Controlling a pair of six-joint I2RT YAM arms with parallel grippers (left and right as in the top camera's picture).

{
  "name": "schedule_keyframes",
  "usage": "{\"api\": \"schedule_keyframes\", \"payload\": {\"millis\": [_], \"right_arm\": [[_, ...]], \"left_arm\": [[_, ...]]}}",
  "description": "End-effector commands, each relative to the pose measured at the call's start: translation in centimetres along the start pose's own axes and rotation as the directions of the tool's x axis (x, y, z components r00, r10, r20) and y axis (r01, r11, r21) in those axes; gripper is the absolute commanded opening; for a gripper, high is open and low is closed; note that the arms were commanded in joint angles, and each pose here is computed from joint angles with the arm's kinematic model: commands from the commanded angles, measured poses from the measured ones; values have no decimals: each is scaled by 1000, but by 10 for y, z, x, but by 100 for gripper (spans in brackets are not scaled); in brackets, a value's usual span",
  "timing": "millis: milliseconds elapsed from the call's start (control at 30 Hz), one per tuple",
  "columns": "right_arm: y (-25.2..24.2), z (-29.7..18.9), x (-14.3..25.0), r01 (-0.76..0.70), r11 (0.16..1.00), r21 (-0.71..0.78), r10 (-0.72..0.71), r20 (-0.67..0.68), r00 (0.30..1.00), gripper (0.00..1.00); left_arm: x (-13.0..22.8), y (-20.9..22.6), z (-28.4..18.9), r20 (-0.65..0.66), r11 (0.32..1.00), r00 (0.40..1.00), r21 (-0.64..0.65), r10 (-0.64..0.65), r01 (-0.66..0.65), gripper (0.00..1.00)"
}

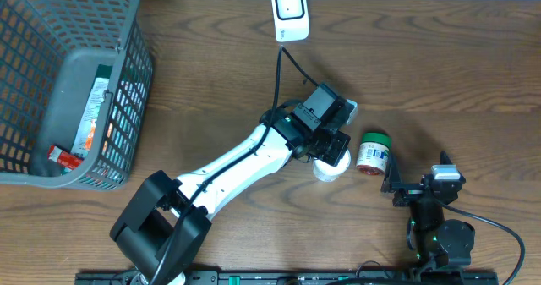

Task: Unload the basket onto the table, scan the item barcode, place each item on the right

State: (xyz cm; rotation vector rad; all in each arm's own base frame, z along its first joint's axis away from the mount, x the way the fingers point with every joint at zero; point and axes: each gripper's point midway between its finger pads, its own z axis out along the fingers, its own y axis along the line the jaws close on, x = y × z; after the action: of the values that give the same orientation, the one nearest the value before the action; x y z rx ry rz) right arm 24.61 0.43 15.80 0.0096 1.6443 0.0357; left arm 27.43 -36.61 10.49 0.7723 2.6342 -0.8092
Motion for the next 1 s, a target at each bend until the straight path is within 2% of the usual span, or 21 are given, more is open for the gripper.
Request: {"api": "schedule_keyframes", "payload": {"millis": [0,233,333,733,967], "right_arm": [[-1,0,2,16,1000,7,-16,-2,1000,99],[-1,0,2,16,1000,7,-16,-2,1000,99],[-1,0,2,16,1000,7,-16,-2,1000,99],[-1,0,2,16,1000,7,-16,-2,1000,99],[-1,0,2,16,1000,7,-16,-2,1000,99]], "left_arm": [[1,12,10,-4,999,1000,-43,-3,3,7],[-12,11,18,46,999,999,-28,17,-16,7],[-14,17,18,58,998,998,-62,17,-14,7],[-3,24,35,12,997,1000,-78,6,-6,8],[-12,33,41,54,993,998,-118,17,-10,8]]}}
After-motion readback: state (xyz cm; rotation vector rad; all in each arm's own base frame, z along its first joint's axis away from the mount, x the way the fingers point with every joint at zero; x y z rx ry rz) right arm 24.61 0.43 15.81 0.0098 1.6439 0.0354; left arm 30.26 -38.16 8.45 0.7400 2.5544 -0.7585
